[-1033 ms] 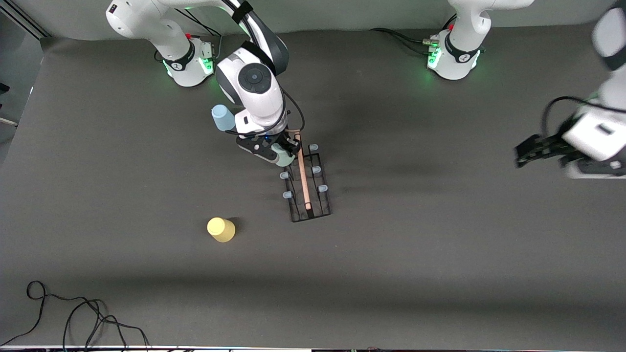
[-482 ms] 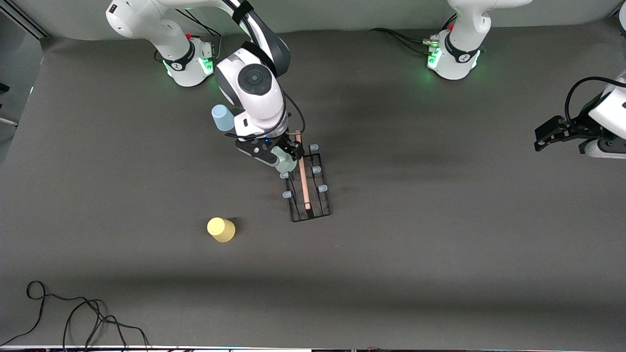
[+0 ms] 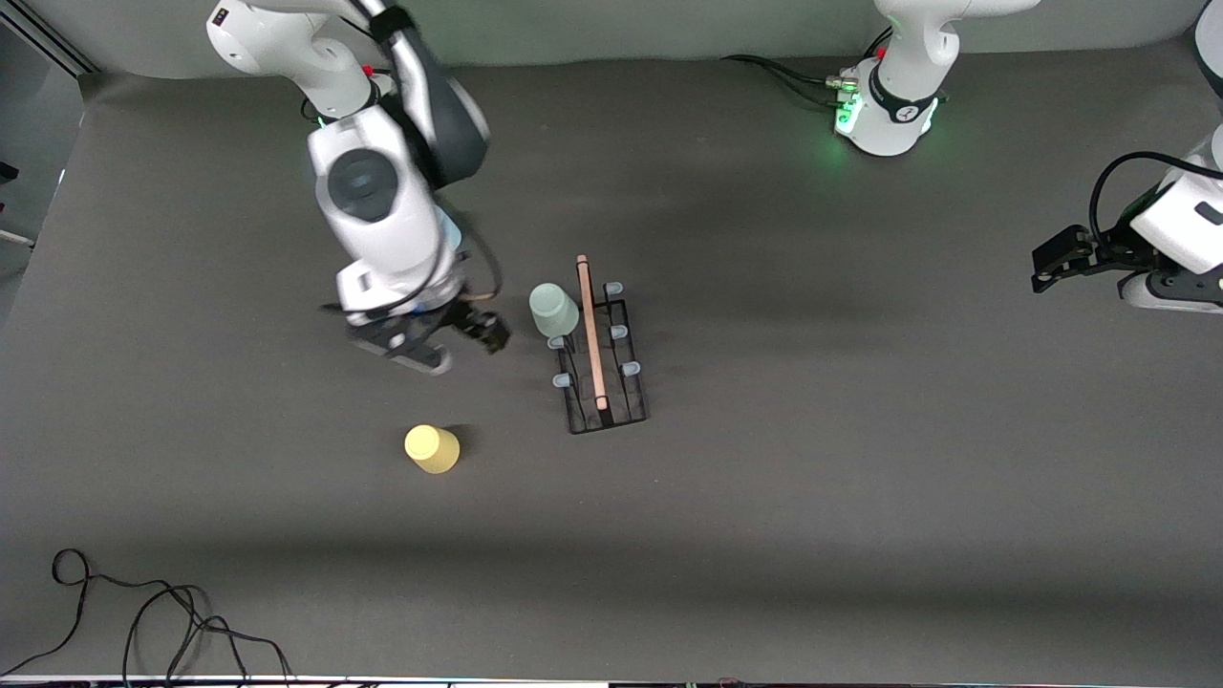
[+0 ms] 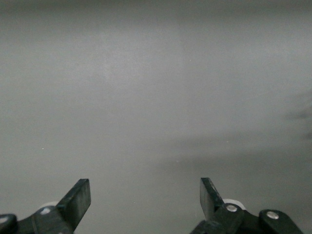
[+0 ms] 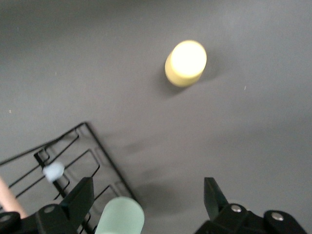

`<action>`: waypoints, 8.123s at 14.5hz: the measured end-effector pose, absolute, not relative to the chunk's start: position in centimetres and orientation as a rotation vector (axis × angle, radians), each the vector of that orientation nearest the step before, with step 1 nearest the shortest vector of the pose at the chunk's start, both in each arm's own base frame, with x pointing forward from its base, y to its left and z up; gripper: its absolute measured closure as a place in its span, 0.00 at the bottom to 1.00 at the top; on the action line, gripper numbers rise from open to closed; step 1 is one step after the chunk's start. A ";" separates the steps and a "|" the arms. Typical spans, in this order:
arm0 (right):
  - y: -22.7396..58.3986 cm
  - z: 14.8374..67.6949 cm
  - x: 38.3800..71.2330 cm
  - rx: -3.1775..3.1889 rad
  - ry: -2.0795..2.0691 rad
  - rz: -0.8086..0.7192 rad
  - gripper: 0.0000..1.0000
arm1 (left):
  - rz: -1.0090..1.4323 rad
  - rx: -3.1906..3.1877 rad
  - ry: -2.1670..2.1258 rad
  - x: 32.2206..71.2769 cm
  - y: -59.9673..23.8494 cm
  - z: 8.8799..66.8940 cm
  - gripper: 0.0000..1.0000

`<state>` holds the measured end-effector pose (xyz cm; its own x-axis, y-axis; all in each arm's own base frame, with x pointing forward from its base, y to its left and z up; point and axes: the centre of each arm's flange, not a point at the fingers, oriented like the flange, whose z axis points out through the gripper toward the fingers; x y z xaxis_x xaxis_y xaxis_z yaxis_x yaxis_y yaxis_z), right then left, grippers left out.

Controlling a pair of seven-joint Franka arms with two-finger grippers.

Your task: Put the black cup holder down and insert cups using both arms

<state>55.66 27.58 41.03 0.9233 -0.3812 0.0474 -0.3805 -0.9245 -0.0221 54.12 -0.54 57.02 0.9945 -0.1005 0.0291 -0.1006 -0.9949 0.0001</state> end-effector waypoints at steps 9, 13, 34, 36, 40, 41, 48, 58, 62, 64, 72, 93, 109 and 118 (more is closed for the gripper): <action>17.8 30.5 62.6 -3.045 0.525 -0.190 0.00 | 0.046 3.137 -0.159 54.1 -0.5 57.1 0.00; 17.7 26.8 63.2 -3.059 0.540 -0.236 0.00 | 0.042 3.136 -0.160 54.1 -0.6 57.0 0.00; 18.9 20.9 64.0 -3.048 0.551 -0.217 0.31 | -0.024 3.136 -0.152 53.7 -0.9 56.5 0.00; 19.3 22.0 64.4 -3.035 0.547 -0.213 0.31 | -0.009 3.136 -0.150 53.8 -0.9 56.8 0.00; 20.0 28.3 64.4 -2.951 0.605 -0.136 0.31 | 0.016 3.137 -0.147 53.9 -0.9 57.6 0.00; 20.6 30.2 64.1 -2.927 0.631 -0.110 0.31 | 0.018 3.137 -0.147 53.9 -0.8 57.7 0.00; 33.7 37.4 59.1 -2.831 0.879 -0.038 0.31 | 0.051 3.137 -0.145 54.2 -0.8 57.9 0.00; 38.6 35.0 56.3 -2.857 0.948 -0.010 0.31 | 0.048 3.137 -0.144 54.2 -0.8 57.8 0.00; 39.1 33.8 56.9 -2.873 0.959 -0.034 0.31 | 0.048 3.137 -0.144 54.2 -0.8 57.8 0.00; 39.5 32.2 56.9 -2.896 0.962 -0.030 0.31 | 0.048 3.137 -0.144 54.2 -0.8 57.8 0.00; 40.0 30.5 56.9 -2.916 0.962 -0.040 0.31 | 0.046 3.137 -0.144 54.2 -0.8 57.8 0.00; 13.7 56.6 59.3 -3.071 0.473 0.205 0.00 | 0.041 3.143 -0.149 54.4 -0.7 57.5 0.00; 7.8 58.8 58.8 -3.168 0.266 0.181 0.00 | 0.018 3.145 -0.155 55.5 -0.8 58.6 0.00; 7.4 57.5 59.4 -3.199 0.158 0.225 0.00 | 0.016 3.145 -0.155 55.4 -0.8 58.9 0.00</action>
